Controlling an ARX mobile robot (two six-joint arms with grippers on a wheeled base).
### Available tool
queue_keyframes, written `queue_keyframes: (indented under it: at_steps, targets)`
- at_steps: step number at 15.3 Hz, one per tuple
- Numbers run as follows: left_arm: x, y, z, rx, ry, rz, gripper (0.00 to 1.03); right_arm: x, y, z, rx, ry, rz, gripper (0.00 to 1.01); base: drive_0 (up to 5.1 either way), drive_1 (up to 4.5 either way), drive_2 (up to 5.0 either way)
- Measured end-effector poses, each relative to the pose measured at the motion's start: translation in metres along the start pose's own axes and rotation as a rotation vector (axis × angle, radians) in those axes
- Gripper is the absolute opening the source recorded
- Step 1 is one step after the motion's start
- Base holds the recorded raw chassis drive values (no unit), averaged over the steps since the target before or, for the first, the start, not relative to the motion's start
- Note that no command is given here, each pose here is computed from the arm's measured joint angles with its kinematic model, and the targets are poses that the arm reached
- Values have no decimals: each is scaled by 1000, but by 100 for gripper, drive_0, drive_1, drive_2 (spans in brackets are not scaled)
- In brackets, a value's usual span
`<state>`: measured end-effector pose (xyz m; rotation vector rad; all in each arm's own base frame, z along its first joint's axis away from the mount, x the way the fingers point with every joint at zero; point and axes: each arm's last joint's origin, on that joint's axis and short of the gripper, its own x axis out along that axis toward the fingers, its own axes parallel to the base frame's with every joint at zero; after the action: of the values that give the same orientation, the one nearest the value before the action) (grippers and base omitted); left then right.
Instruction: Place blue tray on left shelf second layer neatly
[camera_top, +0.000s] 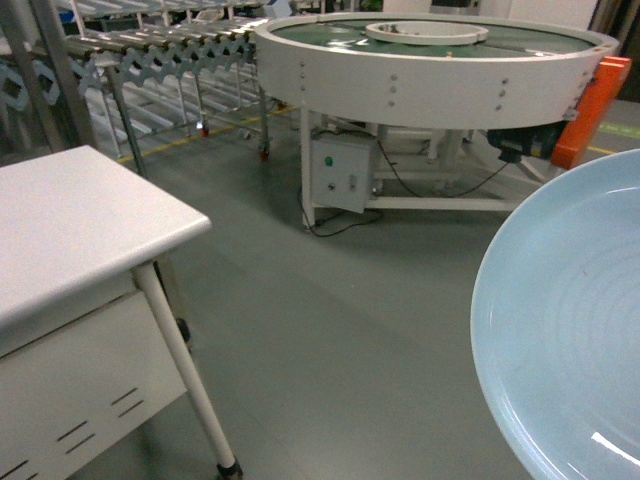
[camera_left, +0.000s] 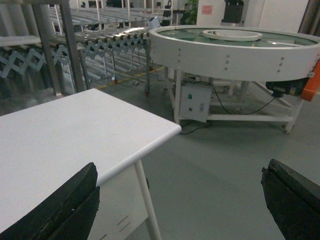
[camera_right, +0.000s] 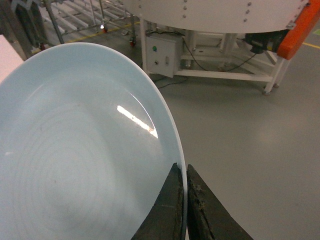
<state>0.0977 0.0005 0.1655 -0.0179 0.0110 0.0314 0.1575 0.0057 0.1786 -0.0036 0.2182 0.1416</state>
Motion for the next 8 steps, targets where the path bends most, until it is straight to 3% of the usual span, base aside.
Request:
queue_keyframes:
  at_steps: [2,7,8]
  targets:
    - [0,0,0,0,1,0,98,0,0,0,0,-2,0,2,309,-500,-277]
    - [0,0,0,0,0,-2,98,0,0,0,-1,-4,-3,2,-153,-153,-153]
    - [0,0,0,0,0,-2,98,0,0,0,0,2,-3,2,-178,234,-591]
